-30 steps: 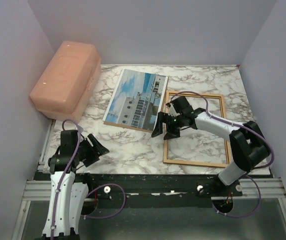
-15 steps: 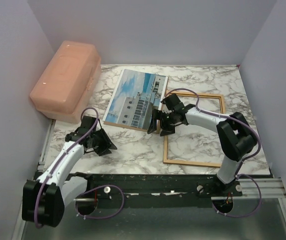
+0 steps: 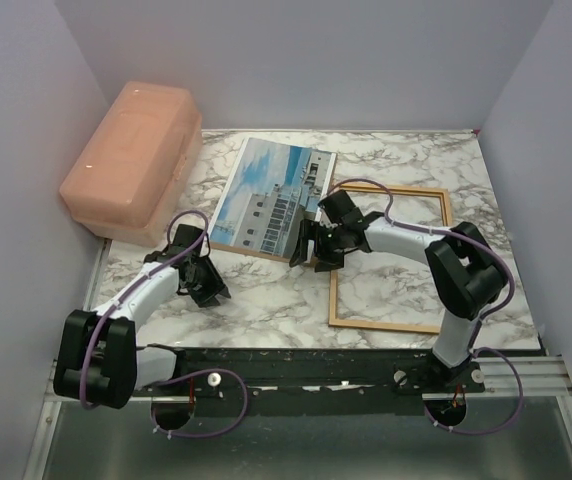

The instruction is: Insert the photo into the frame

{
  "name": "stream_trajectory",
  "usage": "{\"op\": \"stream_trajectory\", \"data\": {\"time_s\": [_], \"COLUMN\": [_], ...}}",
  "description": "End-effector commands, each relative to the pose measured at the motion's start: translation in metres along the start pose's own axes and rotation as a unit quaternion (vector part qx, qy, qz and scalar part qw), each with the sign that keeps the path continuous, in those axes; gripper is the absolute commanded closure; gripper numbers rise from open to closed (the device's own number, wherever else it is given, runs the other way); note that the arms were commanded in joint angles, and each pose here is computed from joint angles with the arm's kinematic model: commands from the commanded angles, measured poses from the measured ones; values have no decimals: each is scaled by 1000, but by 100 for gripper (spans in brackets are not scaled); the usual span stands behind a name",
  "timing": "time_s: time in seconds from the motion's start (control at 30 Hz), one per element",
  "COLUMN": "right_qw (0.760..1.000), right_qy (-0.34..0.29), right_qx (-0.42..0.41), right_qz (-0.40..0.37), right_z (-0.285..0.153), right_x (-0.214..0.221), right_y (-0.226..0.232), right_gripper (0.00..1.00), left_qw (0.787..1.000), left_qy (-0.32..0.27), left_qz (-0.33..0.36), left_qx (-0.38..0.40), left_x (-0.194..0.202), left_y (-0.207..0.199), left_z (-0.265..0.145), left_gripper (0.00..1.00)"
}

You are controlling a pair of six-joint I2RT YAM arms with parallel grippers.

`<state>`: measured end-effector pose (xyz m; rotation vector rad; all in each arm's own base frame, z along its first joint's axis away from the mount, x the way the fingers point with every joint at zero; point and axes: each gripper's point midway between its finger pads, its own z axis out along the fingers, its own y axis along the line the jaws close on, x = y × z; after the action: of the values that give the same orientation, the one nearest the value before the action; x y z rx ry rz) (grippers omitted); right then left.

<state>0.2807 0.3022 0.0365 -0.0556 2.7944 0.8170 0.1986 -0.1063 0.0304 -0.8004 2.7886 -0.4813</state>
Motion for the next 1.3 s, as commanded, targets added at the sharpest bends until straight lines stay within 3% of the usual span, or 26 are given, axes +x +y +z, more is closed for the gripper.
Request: {"op": "stream_trajectory", "data": {"time_s": [0.0,0.33,0.67,0.87,1.27], "right_qw": [999,982,962,960,972], "right_qy": [9,-29,-70,-66,-67], "right_qx": [-24,-177,-256,-259,-214], "right_qz": [33,62,66,79,71], "right_z": [12,-19,-46,-39,-25], "right_x": [19,20,13,16,13], "right_y": [-4,45,68,64,51], "right_gripper": [15,15,15,21,83], "left_qw": [1000,1000,999,999,998], "left_qy": [-17,4,13,13,-2], "left_qz": [17,27,35,38,51], "left_qx": [0,-5,-3,4,39], "left_x": [-10,-6,-4,-4,-7], "left_y": [-4,-1,-1,-5,-18], "left_z": [2,11,14,13,1], "left_gripper": [64,72,76,76,73]}}
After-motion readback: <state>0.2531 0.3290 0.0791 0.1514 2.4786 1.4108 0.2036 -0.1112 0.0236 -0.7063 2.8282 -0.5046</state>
